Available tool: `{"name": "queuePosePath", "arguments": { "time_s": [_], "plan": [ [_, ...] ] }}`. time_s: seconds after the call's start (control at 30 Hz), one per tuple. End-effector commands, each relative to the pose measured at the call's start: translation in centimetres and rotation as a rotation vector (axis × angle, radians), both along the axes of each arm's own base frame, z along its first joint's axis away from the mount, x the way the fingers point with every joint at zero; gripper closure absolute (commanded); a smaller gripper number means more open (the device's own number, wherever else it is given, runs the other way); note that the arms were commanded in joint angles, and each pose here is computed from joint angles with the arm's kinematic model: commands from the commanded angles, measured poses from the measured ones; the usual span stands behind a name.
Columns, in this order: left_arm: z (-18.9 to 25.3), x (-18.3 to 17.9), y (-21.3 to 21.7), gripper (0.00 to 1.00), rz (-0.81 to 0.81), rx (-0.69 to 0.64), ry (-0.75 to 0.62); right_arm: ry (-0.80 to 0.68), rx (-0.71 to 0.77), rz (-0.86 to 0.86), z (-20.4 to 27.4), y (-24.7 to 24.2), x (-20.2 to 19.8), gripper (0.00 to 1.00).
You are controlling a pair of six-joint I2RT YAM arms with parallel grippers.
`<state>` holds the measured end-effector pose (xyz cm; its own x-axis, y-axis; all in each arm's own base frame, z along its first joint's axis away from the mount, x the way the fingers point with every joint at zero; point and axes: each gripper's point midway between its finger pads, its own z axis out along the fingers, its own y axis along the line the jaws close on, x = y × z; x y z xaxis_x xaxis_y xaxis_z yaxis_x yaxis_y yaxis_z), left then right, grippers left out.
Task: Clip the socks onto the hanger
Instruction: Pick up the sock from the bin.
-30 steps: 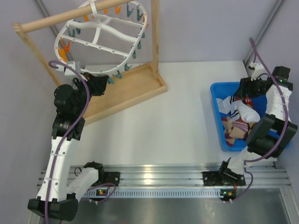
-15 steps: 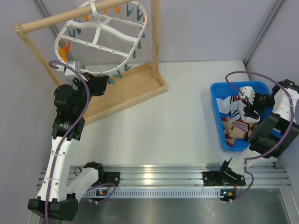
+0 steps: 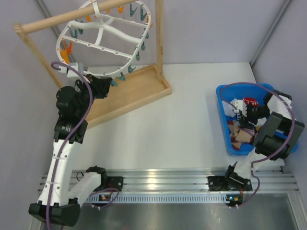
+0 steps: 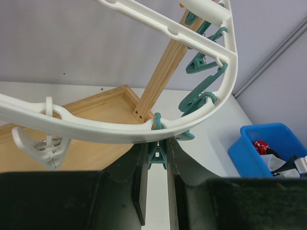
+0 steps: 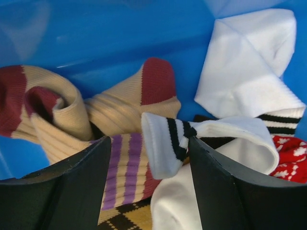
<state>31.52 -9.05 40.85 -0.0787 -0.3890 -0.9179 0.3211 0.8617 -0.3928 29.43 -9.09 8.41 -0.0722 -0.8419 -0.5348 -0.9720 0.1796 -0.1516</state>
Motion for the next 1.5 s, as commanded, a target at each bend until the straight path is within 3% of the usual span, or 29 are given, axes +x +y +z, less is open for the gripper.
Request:
{"name": "queuePosePath", "arguments": {
  "time_s": [0.0,0.1,0.33,0.43,0.5,0.63,0.87,1.0,1.17,1.2,1.27,1.3,1.33,1.47],
  "plan": [
    [0.3,0.1,-0.1,1.0,-0.01,-0.002,-0.013,-0.494,-0.261,0.677,2.2,0.3,5.2,0.35],
    [0.3,0.1,-0.1,1.0,-0.01,-0.002,-0.015,-0.5,-0.272,0.684,2.1,0.3,5.5,0.39],
    [0.1,0.3,-0.2,1.0,-0.011,-0.011,-0.007,-0.464,-0.276,0.663,1.7,-0.1,5.6,0.61],
    [-0.1,0.4,-0.2,1.0,-0.009,-0.012,-0.003,-0.481,-0.257,0.638,2.1,0.2,6.1,0.76],
    [-0.1,0.4,-0.2,1.0,-0.009,-0.01,-0.002,-0.487,-0.235,0.625,2.2,0.8,6.2,1.0],
    [0.1,0.3,-0.2,1.0,-0.009,-0.011,-0.007,-0.507,-0.154,0.495,4.0,2.0,7.7,1.0],
    [0.1,0.4,-0.3,1.0,-0.012,-0.011,-0.008,-0.412,0.047,0.104,8.7,2.8,9.4,1.0],
    [0.4,0.3,-0.2,1.0,-0.014,-0.01,-0.015,-0.43,0.149,-0.099,13.4,2.3,9.8,1.0],
    [0.7,0.3,-0.5,1.0,-0.029,-0.01,-0.026,-0.483,0.381,-0.297,22.4,4.3,9.1,1.0],
    [0.7,0.2,-0.5,1.0,-0.031,-0.011,-0.027,-0.436,0.488,-0.358,23.9,5.3,8.7,1.0],
    [0.7,0.2,-0.6,1.0,-0.034,-0.012,-0.028,-0.543,0.553,-0.359,28.4,6.2,8.9,1.0],
    [0.8,0.2,-0.6,1.0,-0.037,-0.013,-0.032,-0.472,0.654,-0.423,29.2,7.2,8.4,1.0],
    [0.8,0.2,-0.7,1.0,-0.04,-0.014,-0.032,-0.567,0.673,-0.382,32.1,8.0,8.5,1.0],
    [1.6,0.1,-0.8,1.0,-0.048,-0.014,-0.054,-0.511,0.865,-0.403,35.7,12.3,7.5,1.0]
  ]
}}
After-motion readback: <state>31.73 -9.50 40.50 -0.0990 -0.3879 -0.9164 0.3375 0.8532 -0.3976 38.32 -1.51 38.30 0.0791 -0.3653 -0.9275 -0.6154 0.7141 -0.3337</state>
